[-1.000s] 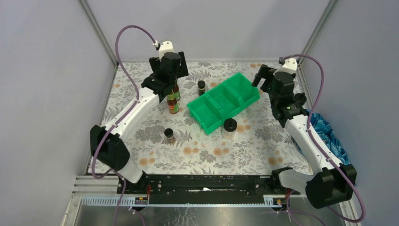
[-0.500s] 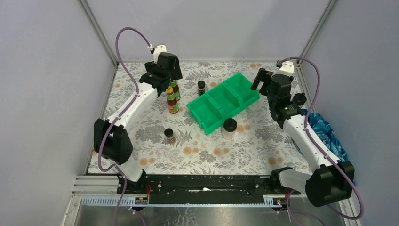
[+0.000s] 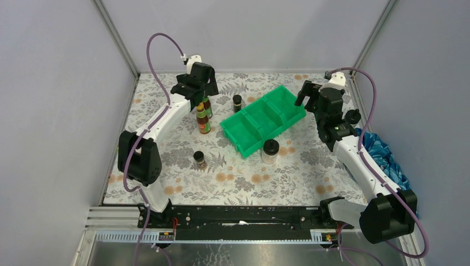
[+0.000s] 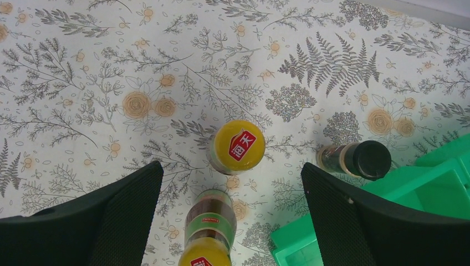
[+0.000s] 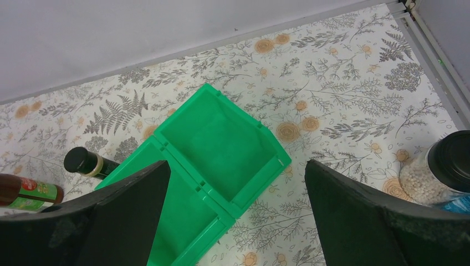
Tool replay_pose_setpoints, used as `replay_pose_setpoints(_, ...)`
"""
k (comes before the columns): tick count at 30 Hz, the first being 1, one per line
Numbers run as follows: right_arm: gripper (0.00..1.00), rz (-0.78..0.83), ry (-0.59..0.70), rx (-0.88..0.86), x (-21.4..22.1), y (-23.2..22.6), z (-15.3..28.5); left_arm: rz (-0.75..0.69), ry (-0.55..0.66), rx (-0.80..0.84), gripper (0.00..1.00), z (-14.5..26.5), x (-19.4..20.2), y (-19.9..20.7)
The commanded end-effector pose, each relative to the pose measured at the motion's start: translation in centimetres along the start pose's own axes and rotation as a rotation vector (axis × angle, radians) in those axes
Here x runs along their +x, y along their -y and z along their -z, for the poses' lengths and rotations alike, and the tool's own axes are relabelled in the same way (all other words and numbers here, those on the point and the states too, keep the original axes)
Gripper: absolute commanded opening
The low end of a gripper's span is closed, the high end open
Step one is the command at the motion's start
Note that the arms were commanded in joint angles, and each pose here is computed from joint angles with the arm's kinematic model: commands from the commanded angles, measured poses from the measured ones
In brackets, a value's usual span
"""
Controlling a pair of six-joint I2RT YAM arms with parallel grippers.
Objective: Organize the condiment bottles
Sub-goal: Pick up the bottle from the center of the board.
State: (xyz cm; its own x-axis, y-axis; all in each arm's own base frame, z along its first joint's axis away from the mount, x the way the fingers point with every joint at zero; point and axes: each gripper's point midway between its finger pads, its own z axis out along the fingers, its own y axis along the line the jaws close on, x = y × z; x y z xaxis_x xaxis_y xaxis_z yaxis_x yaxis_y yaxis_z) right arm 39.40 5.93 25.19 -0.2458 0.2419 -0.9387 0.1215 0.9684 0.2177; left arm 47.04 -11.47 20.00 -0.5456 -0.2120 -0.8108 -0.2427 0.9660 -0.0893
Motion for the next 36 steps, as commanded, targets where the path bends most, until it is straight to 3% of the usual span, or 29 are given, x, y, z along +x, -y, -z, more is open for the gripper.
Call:
replay_pose_setpoints(1, 0.99, 0.001, 0.050, -0.035, -1.4, -0.8, 0.4, 0.005, 0.020, 0.004, 0.99, -0.5, -1.1, 0.3)
replay_pose_setpoints(8, 0.99, 0.000, 0.055, -0.049, -1.5, -1.1, 0.5, -0.013, 0.022, -0.020, 0.98, -1.6, -0.5, 0.0)
replay_pose_setpoints(36, 0.98, 0.002, 0.048, -0.073, -0.7, -1.2, 0.6, -0.015, 0.054, -0.037, 0.77, -2.6, -0.7, 0.0)
